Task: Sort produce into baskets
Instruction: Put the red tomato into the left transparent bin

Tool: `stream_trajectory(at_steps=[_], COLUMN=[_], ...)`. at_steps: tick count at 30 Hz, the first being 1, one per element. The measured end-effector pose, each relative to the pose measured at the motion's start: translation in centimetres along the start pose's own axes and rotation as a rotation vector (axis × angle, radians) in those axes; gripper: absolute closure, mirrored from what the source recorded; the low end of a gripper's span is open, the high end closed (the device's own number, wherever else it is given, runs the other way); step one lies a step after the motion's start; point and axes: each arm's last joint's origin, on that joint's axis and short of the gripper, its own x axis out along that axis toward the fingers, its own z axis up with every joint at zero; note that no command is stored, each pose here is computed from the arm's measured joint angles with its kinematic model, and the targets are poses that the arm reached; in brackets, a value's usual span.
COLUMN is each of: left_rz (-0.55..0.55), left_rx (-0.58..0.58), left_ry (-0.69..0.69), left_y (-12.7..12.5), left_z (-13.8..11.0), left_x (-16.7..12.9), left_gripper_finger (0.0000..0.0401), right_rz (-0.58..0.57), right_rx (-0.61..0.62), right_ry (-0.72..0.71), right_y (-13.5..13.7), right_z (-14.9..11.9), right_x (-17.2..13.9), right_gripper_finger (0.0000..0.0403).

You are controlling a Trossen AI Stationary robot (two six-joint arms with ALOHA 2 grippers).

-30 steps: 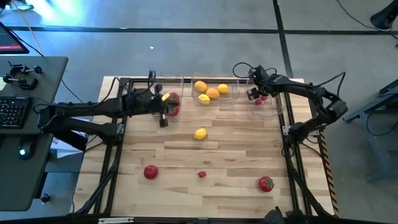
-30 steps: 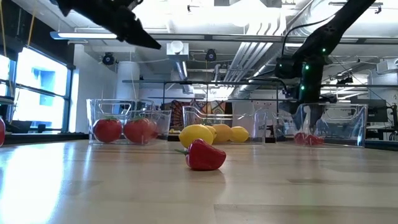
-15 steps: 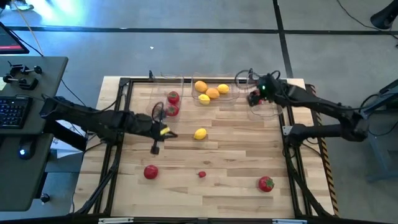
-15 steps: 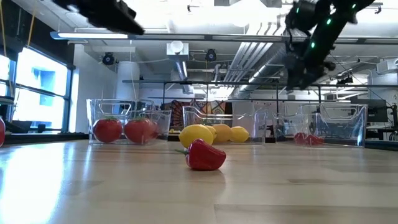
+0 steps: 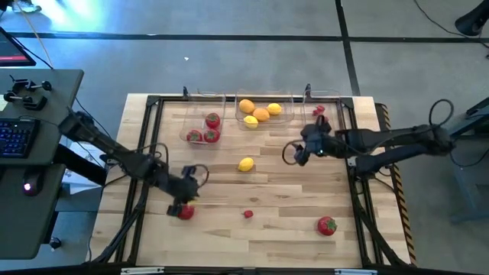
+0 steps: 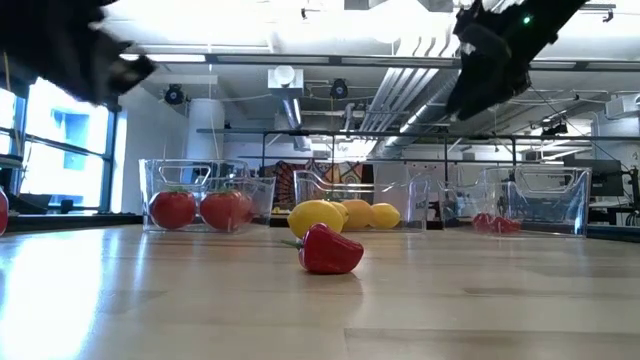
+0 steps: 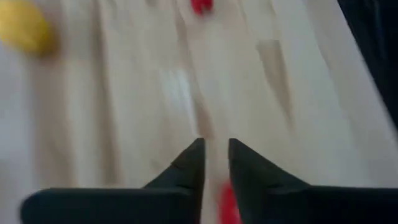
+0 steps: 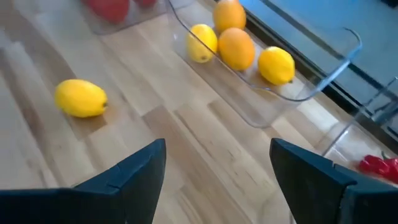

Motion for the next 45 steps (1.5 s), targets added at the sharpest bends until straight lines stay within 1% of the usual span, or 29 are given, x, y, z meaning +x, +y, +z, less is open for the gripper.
stream_trajectory(at_steps=[3,5,8,10,13,16,19,23,32,38,42,45], left_rz=[-0.045,-0.058,-0.028,0.011,0.069,0.081,0.099,0.086,0.046,0.055,0.047,0.052], left_rx=[-0.114,-0.175,-0.250,-0.295,-0.334,-0.320,-0.316,-0.327,-0.308,-0.245,-0.221,-0.208], left_ry=[0.092,0.140,0.225,0.287,0.369,0.417,0.441,0.476,0.451,0.477,0.466,0.460], left_y=[-1.5,-2.4,-3.3,-3.6,-3.7,-3.6,-3.4,-3.2,-3.3,-3.3,-3.4,-3.4], left_z=[-0.6,-0.5,-0.4,-0.7,-1.2,-1.3,-1.3,-1.3,-1.1,-1.6,-1.5,-1.5], left_x=[0.2,0.0,-0.3,0.0,0.9,2.1,2.8,3.4,3.9,5.2,5.5,5.5], left_gripper_finger=[0.0297,0.0260,0.0205,0.0171,0.0131,0.0108,0.0101,0.0100,0.0100,0.0100,0.0100,0.0110], right_rz=[-0.003,-0.003,-0.005,-0.004,-0.004,-0.005,-0.005,-0.004,-0.004,-0.005,-0.005,-0.006], right_rx=[-0.001,0.005,0.014,0.016,0.015,0.013,0.012,0.012,0.010,0.009,0.008,0.007], right_ry=[-0.020,-0.025,-0.031,-0.033,-0.034,-0.034,-0.033,-0.033,-0.033,-0.032,-0.031,-0.030], right_y=[0.6,0.8,0.9,0.9,0.9,0.9,0.9,0.9,0.9,0.9,0.9,0.9], right_z=[-0.2,-0.3,-0.3,-0.3,-0.3,-0.3,-0.3,-0.3,-0.3,-0.3,-0.3,-0.3], right_x=[-0.3,-0.4,-0.4,-0.4,-0.4,-0.4,-0.4,-0.4,-0.4,-0.4,-0.4,-0.4], right_gripper_finger=[0.0124,0.0124,0.0124,0.0124,0.0124,0.0124,0.0124,0.0124,0.0124,0.0124,0.0124,0.0124])
